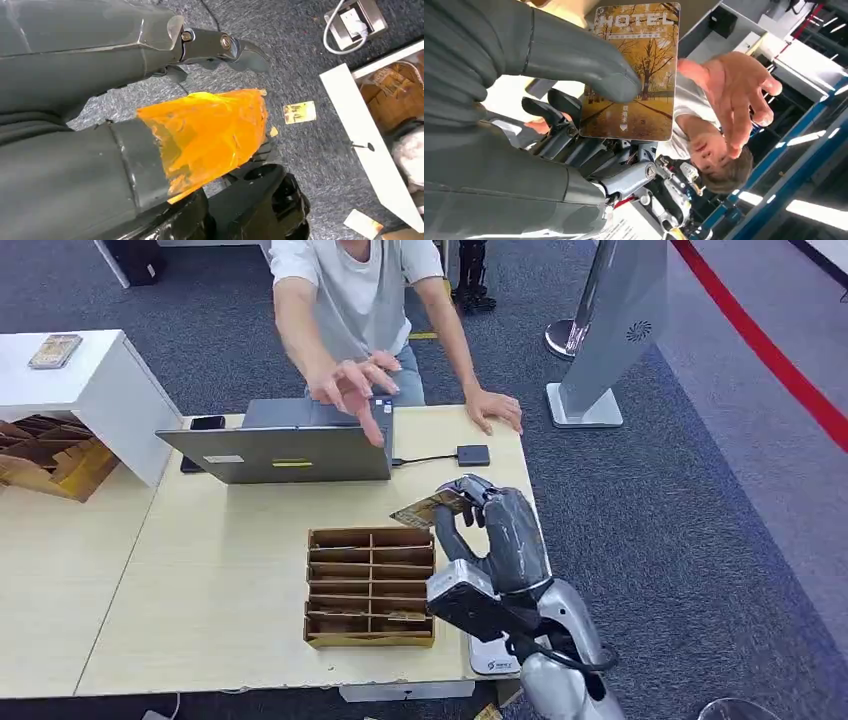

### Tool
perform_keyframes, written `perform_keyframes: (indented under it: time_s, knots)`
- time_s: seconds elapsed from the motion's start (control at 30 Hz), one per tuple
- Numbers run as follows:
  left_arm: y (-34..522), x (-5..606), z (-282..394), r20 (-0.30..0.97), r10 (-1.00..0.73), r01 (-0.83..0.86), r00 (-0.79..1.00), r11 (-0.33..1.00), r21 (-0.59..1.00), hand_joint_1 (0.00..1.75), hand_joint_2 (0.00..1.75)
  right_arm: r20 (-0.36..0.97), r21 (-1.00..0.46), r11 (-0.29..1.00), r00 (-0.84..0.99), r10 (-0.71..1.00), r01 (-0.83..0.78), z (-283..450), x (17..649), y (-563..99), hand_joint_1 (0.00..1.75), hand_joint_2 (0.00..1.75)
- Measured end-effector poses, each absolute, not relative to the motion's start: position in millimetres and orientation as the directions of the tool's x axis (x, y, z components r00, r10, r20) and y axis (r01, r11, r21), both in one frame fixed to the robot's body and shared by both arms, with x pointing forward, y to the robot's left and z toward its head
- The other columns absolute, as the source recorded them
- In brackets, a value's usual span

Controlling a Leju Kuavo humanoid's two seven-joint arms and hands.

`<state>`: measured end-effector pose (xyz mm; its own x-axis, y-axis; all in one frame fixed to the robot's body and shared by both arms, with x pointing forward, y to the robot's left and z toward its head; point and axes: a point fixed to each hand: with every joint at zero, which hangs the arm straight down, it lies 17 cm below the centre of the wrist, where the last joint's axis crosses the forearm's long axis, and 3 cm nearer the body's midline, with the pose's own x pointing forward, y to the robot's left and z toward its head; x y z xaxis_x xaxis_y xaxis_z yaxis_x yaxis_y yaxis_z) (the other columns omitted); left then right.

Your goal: Pass the card to the sensor for recognition and then transmit it.

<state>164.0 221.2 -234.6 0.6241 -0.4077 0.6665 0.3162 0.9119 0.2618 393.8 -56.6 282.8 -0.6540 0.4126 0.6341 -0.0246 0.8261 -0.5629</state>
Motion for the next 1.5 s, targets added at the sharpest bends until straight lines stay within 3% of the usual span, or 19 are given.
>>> perform_keyframes:
  time_s: [1.0, 1.03, 1.07, 1.23, 1.27, 1.5]
  knots:
    - [212, 170, -232, 0.672, -0.449, 0.373, 0.589, 0.889, 0.267, 0.00, 0.00, 0.683, -0.614, 0.783, -0.562, 0.465, -0.099, 249, 446, -21, 1.75, 1.75]
    - [212, 170, -233, 0.672, -0.449, 0.373, 0.589, 0.889, 0.266, 0.00, 0.00, 0.685, -0.616, 0.781, -0.560, 0.466, -0.103, 247, 447, -19, 1.26, 1.75]
    - [212, 170, -233, 0.672, -0.448, 0.374, 0.590, 0.889, 0.265, 0.00, 0.00, 0.687, -0.617, 0.780, -0.557, 0.467, -0.108, 245, 447, -17, 0.00, 1.75]
    - [211, 169, -233, 0.672, -0.447, 0.374, 0.591, 0.889, 0.262, 0.00, 0.00, 0.682, -0.636, 0.763, -0.548, 0.484, -0.118, 235, 448, -12, 0.00, 1.75]
    - [211, 169, -233, 0.672, -0.447, 0.375, 0.591, 0.889, 0.263, 0.00, 0.00, 0.680, -0.638, 0.761, -0.548, 0.486, -0.118, 234, 448, -11, 0.00, 0.00]
    - [211, 169, -233, 0.673, -0.447, 0.374, 0.589, 0.889, 0.263, 0.00, 0.00, 0.678, -0.640, 0.759, -0.550, 0.486, -0.118, 233, 447, -9, 0.00, 0.00]
